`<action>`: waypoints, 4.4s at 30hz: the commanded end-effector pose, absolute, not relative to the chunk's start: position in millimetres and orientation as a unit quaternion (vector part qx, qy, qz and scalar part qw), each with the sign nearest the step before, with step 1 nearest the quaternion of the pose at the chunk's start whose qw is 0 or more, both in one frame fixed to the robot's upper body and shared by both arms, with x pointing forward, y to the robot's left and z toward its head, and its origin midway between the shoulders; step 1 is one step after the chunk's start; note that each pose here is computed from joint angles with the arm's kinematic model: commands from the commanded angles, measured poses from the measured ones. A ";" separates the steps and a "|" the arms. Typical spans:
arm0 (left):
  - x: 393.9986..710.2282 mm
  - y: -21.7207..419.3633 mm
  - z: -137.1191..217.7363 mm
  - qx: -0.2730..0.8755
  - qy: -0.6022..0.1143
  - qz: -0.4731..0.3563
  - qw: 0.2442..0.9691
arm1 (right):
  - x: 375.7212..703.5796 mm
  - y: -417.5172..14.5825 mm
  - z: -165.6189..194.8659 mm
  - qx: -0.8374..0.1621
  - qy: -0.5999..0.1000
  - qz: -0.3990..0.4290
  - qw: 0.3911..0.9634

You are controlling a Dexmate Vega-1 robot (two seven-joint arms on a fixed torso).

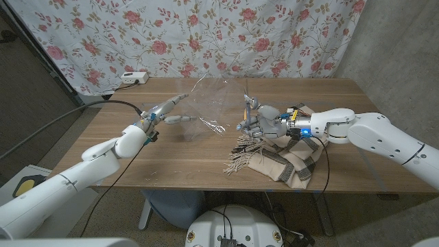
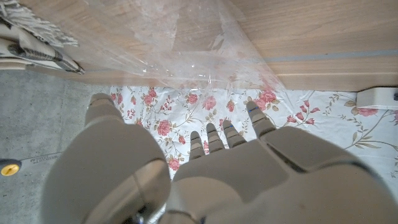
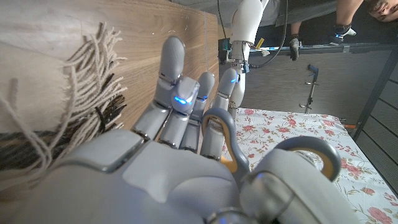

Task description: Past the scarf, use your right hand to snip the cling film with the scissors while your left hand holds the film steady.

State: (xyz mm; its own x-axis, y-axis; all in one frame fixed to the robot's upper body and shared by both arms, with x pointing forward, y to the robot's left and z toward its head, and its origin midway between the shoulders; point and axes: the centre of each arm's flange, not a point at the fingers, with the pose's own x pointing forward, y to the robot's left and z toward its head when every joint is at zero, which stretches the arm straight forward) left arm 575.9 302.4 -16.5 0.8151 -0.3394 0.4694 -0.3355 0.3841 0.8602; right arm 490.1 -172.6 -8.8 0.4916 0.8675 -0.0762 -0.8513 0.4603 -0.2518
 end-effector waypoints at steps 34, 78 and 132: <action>623.1 261.7 -41.8 0.599 -0.215 -0.041 0.770 | 481.8 -174.6 -8.6 -0.141 -0.033 0.503 0.852; 599.1 260.9 -38.4 0.511 -0.378 0.106 0.765 | 477.0 -156.3 -36.9 -0.183 0.043 0.538 0.822; 611.0 198.2 9.9 0.476 -0.440 0.074 0.758 | 460.0 -140.8 -53.1 -0.228 0.048 0.560 0.795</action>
State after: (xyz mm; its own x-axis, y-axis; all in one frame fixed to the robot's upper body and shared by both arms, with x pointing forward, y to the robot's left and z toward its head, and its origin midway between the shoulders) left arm 605.9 214.7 1.5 0.6144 -0.2752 0.7394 -0.5541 0.5167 0.6527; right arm 462.9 -151.3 -50.9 0.3900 0.8708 -0.2994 -0.9066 0.3060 -0.2906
